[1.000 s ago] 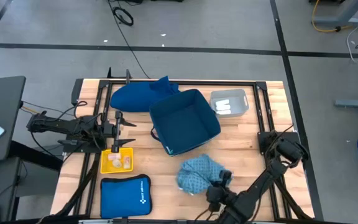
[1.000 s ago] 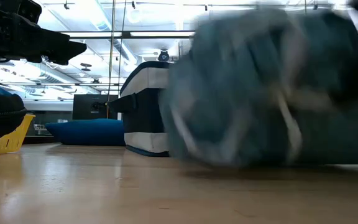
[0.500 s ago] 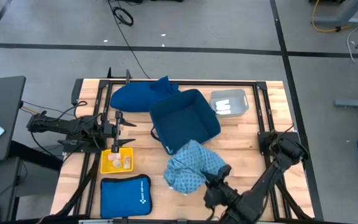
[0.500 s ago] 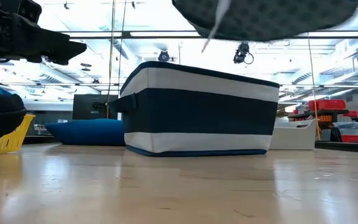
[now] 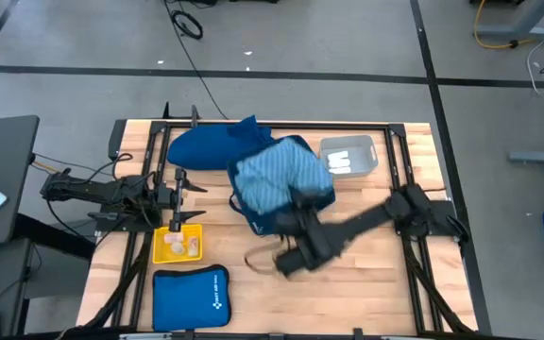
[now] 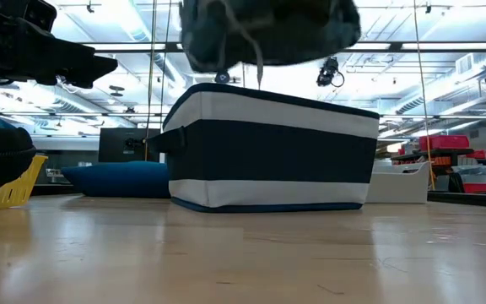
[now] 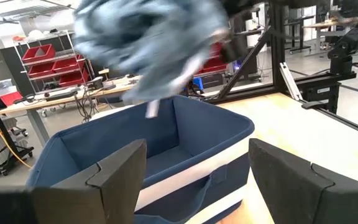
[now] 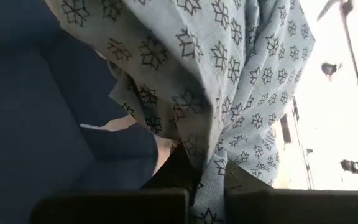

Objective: Pick & place medical supplies in basket/bin
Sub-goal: Put the light blue patient gown into the blue bin

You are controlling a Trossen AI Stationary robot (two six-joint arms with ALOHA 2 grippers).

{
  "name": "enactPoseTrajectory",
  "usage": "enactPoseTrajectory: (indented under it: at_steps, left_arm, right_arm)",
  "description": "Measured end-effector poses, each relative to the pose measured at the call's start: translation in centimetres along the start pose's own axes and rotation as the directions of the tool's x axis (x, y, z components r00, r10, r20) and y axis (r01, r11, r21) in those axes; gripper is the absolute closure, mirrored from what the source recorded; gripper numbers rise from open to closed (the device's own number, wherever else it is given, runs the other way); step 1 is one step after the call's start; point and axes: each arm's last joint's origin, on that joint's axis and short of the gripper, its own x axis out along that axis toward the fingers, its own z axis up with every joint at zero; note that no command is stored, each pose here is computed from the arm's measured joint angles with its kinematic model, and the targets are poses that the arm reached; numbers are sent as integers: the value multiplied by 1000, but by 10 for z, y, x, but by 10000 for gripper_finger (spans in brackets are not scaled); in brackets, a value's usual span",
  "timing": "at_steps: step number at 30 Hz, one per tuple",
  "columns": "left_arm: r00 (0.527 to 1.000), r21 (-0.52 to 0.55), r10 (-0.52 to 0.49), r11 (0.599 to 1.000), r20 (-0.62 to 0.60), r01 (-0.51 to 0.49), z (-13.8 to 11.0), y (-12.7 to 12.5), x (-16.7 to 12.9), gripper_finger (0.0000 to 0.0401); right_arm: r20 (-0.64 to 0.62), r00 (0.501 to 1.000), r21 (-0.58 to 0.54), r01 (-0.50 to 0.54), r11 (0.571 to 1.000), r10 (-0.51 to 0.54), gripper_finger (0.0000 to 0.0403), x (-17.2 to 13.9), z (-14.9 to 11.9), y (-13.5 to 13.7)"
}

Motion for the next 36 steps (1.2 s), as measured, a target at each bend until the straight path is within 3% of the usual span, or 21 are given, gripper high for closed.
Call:
enactPoseTrajectory:
  at_steps: [5, 9, 16, 21, 24, 31, 33, 36]
  left_arm:
    - [1000, 0, 0, 1000, 0, 0, 0, 0, 0, 117]
    - [1000, 0, 0, 1000, 1, 0, 0, 0, 0, 117]
    - [1000, 0, 0, 1000, 1, 0, 0, 0, 0, 117]
    - [1000, 0, 0, 1000, 1, 0, 0, 0, 0, 117]
    - [1000, 0, 1, 1000, 1, -1, 0, 0, 0, 117]
    - [1000, 0, 0, 1000, 1, 0, 0, 0, 0, 117]
    - [1000, 0, 1, 1000, 1, -1, 0, 0, 0, 117]
    - [1000, 0, 0, 1000, 1, 0, 0, 0, 0, 117]
  right_arm:
    - [-179, 982, 24, -57, 998, 60, 392, 59, -3, -12]
    - [-233, 950, 88, -193, 977, 208, 392, 102, 4, -15]
    - [-120, 850, 170, -491, 855, 512, 392, 161, 9, 2]
    - [-177, 779, 211, -567, 796, 602, 388, 183, -15, 28]
    - [-217, 680, 233, -661, 713, 701, 352, 184, -27, 41]
    - [-232, 366, 321, -846, 426, 901, 232, 167, -45, 71]
    - [-257, 319, 339, -854, 394, 912, 201, 157, -48, 77]
    - [-335, 282, 353, -847, 397, 899, 168, 140, -53, 84]
